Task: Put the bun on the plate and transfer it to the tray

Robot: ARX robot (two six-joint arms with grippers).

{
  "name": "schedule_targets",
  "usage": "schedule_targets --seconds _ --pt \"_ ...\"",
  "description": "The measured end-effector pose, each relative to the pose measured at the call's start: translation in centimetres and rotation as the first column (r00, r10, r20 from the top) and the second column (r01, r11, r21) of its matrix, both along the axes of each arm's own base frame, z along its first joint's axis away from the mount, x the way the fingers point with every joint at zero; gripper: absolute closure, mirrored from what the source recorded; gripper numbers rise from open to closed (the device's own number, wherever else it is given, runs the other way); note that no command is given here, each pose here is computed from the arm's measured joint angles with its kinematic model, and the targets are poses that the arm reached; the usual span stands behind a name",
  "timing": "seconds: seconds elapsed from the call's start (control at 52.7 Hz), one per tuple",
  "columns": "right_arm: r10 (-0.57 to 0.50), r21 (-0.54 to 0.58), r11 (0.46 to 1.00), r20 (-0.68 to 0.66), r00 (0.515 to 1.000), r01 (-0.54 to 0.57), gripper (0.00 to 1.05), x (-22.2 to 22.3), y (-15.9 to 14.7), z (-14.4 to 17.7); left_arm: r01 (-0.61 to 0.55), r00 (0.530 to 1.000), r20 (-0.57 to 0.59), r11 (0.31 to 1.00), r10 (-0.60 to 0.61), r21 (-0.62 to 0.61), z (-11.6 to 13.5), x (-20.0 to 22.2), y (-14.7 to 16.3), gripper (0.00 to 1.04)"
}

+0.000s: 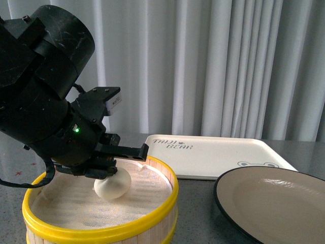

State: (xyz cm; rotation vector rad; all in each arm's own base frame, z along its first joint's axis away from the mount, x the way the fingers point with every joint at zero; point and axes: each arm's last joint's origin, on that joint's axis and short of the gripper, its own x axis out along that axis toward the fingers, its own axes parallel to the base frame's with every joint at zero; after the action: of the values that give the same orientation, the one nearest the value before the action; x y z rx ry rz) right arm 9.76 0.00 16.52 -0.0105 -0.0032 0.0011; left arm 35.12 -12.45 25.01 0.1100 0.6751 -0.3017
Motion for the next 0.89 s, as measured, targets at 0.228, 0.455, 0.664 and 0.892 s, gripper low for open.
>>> schedule_targets --seconds 0.228,0.455,0.664,0.892 --pt "0.0 0.0 1.0 0.0 1.0 0.0 0.09 0.0 0.0 0.0 0.021 0.999 0.043 1.0 -0.021 -0.003 1.5 -0.2 -0.6 1.01" --pt "0.0 0.0 1.0 0.0 1.0 0.0 0.09 0.0 0.0 0.0 0.04 0.996 0.077 0.999 -0.04 -0.002 2.7 -0.3 -1.3 1.01" --pt "0.0 0.0 1.0 0.0 1.0 0.0 0.09 0.0 0.0 0.0 0.093 0.987 0.13 0.996 -0.092 -0.001 4.4 0.0 -3.0 1.01" --pt "0.0 0.0 1.0 0.0 1.0 0.0 0.09 0.0 0.0 0.0 0.301 0.937 0.178 0.953 -0.3 0.019 4.4 1.1 -8.2 1.01"
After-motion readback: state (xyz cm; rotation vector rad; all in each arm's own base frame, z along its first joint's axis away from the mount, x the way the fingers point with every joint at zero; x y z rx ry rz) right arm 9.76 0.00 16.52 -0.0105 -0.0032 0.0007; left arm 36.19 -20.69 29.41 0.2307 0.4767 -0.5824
